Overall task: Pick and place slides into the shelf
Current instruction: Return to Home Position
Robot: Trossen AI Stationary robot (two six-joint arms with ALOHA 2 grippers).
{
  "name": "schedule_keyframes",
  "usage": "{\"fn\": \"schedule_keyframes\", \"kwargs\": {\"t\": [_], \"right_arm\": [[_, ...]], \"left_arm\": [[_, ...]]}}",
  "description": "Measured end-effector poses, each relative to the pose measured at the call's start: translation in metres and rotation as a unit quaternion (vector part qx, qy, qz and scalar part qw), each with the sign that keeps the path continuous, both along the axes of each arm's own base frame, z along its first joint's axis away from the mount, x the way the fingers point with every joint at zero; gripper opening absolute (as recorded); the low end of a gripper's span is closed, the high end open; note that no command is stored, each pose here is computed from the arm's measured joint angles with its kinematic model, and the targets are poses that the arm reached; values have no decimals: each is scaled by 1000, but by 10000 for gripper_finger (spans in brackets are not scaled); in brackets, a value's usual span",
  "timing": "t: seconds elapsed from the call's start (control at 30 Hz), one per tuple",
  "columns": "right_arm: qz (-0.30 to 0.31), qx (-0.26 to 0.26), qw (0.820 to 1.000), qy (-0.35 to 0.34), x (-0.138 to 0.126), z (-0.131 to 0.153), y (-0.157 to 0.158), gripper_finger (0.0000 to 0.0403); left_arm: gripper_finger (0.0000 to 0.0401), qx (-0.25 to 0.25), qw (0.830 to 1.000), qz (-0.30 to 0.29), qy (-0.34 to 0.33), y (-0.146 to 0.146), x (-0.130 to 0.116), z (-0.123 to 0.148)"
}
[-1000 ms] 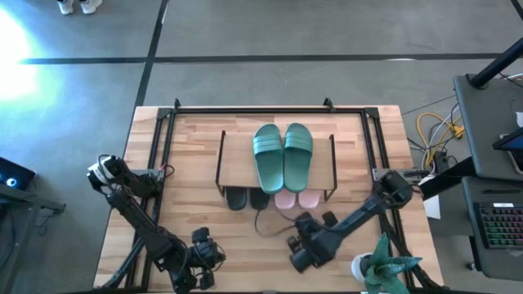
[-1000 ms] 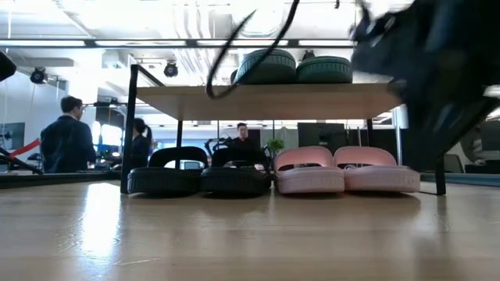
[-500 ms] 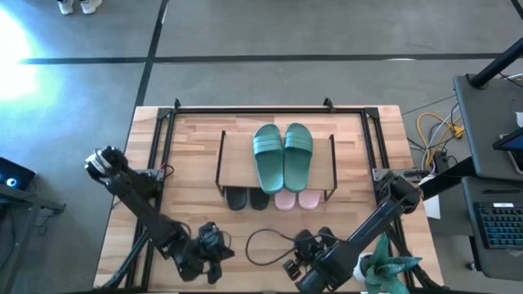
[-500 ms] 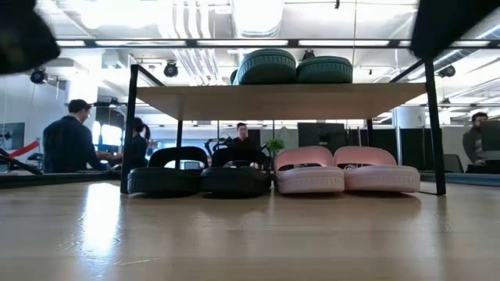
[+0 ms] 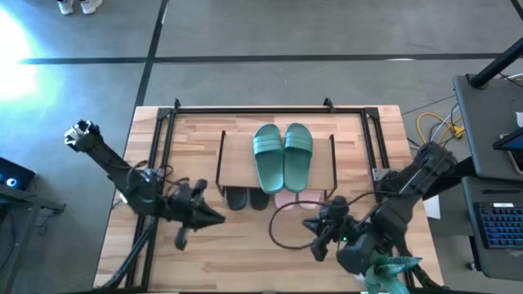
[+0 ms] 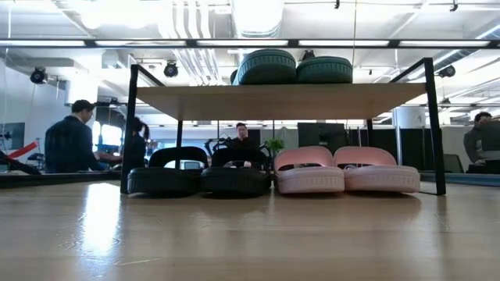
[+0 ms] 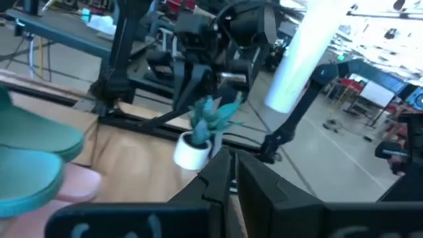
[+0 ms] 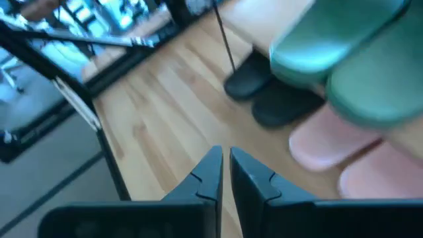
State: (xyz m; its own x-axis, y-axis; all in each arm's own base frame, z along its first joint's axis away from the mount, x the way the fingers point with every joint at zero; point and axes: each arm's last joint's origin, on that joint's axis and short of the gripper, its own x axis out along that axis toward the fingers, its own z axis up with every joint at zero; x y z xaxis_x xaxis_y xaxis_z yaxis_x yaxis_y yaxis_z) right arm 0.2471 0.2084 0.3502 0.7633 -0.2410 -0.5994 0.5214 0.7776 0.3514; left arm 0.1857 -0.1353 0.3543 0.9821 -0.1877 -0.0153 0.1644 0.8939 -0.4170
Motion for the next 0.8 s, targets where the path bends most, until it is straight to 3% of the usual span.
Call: {"fn": "schedule_keyframes", "kwargs": {"t": [0.17,0.27,0.33,0.47,0.63,0.8], "right_arm": [[-2,50,998,-37,-5,-42,-23,8],[17,55,994,-98,-10,-45,-42,8],[26,40,991,-122,-18,-42,-58,8],[24,4,989,-147,-44,-32,-97,8],[13,-2,981,-192,-84,-23,-135,8],[-9,-29,983,-179,-114,-41,-159,8]], "left_arm": [[11,-23,998,-19,-48,25,22,-21],[11,-37,993,-47,-104,44,34,-25],[11,-28,992,-30,-120,58,36,-23],[11,-9,992,30,-124,88,24,-12],[11,-10,991,113,-75,105,-3,-10],[11,-16,987,160,-17,110,-27,-19]]}}
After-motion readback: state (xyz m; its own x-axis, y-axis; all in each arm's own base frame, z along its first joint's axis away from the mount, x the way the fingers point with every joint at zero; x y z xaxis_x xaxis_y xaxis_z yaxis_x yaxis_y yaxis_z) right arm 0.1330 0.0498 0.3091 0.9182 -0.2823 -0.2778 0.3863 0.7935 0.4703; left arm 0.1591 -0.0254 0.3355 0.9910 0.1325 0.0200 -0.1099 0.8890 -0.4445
